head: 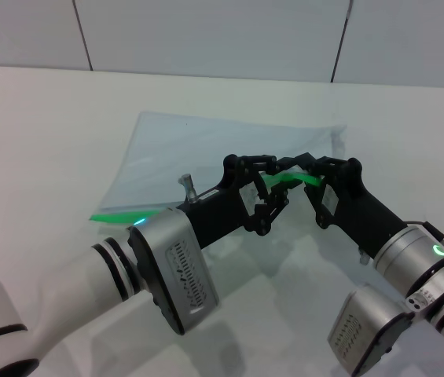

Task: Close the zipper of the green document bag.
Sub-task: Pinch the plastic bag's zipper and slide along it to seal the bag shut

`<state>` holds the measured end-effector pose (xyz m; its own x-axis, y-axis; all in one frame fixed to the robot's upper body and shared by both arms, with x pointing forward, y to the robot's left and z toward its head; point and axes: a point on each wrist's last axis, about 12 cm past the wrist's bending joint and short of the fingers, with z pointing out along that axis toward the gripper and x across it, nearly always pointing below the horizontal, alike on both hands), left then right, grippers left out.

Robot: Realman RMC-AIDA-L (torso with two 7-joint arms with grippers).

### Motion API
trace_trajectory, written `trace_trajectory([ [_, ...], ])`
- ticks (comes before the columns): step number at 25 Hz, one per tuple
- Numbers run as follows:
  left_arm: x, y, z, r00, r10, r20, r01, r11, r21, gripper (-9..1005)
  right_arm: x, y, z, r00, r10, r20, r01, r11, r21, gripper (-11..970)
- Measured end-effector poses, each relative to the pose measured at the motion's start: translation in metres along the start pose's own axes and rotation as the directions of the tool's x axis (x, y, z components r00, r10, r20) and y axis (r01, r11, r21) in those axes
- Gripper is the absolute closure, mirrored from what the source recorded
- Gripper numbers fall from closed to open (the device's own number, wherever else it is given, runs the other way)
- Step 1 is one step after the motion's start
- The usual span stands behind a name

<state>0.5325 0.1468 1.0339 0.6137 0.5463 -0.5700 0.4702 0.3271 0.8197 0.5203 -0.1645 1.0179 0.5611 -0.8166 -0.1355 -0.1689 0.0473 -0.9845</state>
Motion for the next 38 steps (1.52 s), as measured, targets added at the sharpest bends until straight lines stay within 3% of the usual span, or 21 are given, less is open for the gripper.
trace_trajectory([
  [5, 0.0, 0.0, 0.0, 1.0, 0.0, 0.0, 0.0, 1.0, 0.0, 783, -0.0001, -0.0003, 0.0004, 1.0, -0.001, 0.002, 0.001, 1.0, 0.0, 859],
  [24, 0.0005, -0.002, 0.0014, 1.0, 0.008, -0.006, -0.008, 1.0, 0.024, 812, -0.0019, 0.0007, 0.0006, 1.0, -0.012, 0.017, 0.012, 1.0, -0.007, 848],
  [29, 0.0006, -0.0024, 0.001, 1.0, 0.024, -0.007, -0.024, 0.999, 0.025, 913, -0.0018, 0.0013, 0.0001, 1.0, -0.014, 0.019, 0.014, 1.0, -0.01, 845],
  [38, -0.0003, -0.0032, 0.001, 1.0, 0.013, -0.012, -0.013, 1.0, 0.018, 912, -0.002, 0.0011, 0.0004, 1.0, -0.014, 0.02, 0.014, 1.0, -0.009, 840],
])
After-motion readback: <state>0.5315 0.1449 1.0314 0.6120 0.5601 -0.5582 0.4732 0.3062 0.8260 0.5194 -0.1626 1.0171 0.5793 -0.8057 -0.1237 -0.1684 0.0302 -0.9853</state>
